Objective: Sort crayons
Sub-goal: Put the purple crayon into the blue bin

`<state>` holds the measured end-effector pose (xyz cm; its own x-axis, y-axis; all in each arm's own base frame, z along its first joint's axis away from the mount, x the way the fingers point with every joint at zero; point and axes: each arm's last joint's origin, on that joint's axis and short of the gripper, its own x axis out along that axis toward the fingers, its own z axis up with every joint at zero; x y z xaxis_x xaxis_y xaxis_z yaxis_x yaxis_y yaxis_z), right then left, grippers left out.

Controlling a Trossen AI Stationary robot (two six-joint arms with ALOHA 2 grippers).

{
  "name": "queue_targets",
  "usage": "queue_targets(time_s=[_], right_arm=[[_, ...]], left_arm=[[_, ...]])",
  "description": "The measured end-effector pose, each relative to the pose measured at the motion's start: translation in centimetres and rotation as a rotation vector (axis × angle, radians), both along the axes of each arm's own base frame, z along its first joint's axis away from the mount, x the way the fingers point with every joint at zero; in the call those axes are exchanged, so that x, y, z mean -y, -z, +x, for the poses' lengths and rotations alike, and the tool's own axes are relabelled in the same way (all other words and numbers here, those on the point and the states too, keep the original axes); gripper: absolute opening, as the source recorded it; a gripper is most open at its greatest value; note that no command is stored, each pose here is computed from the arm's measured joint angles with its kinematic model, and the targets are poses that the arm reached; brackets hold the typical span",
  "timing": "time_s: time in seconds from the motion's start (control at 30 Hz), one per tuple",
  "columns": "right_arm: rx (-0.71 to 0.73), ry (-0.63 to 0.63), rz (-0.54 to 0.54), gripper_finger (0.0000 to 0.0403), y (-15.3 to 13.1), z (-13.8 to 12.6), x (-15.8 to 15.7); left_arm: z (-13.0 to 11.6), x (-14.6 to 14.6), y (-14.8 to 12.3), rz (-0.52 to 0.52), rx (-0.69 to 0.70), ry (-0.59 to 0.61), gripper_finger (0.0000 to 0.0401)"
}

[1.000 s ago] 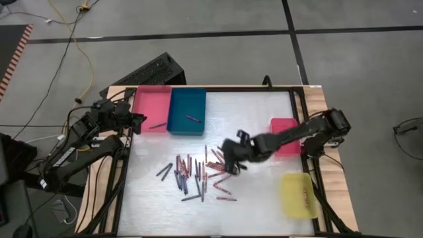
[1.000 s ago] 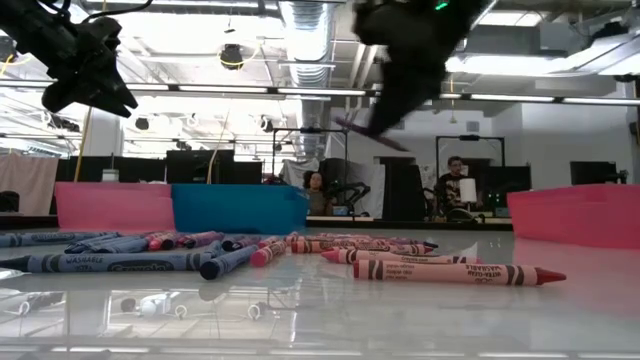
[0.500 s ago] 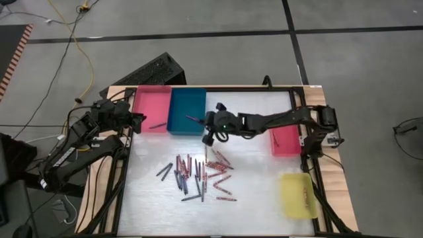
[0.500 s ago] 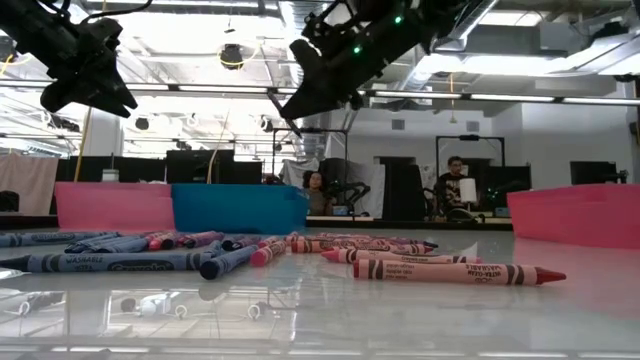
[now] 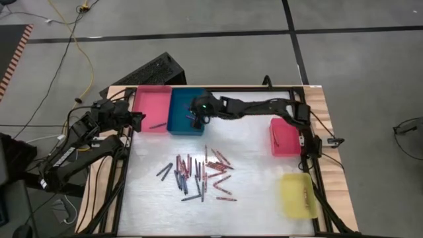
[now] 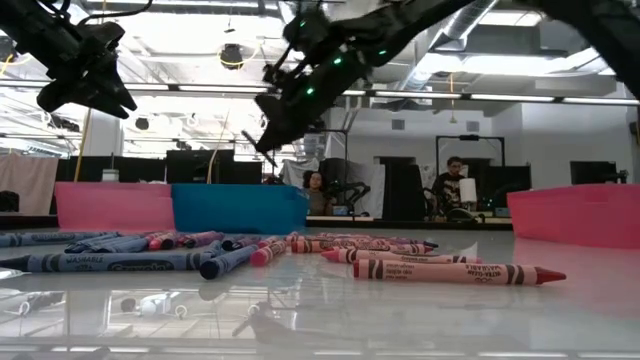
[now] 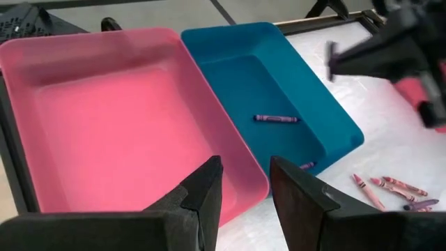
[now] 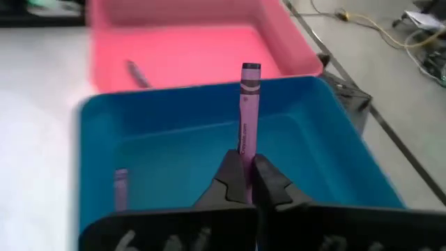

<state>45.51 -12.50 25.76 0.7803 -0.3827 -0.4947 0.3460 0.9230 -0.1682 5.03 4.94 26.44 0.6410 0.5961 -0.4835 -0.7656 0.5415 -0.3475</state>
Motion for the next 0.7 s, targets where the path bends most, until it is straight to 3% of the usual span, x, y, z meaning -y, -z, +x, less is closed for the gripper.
queue_targets(time_s=[0.4,0.7], right_arm=[[-0.206,0.034,0.051,0.0000,3.5,4.0,3.2],[-0.324,0.059,0.109,0.0000,6.7,4.3,3.9]], left_arm=[[0.0,0.0,0.0,-0.011,0.009,-0.008,0.0110],[0.0,0.0,0.0,-0.012,0.010,-0.005,0.0110]])
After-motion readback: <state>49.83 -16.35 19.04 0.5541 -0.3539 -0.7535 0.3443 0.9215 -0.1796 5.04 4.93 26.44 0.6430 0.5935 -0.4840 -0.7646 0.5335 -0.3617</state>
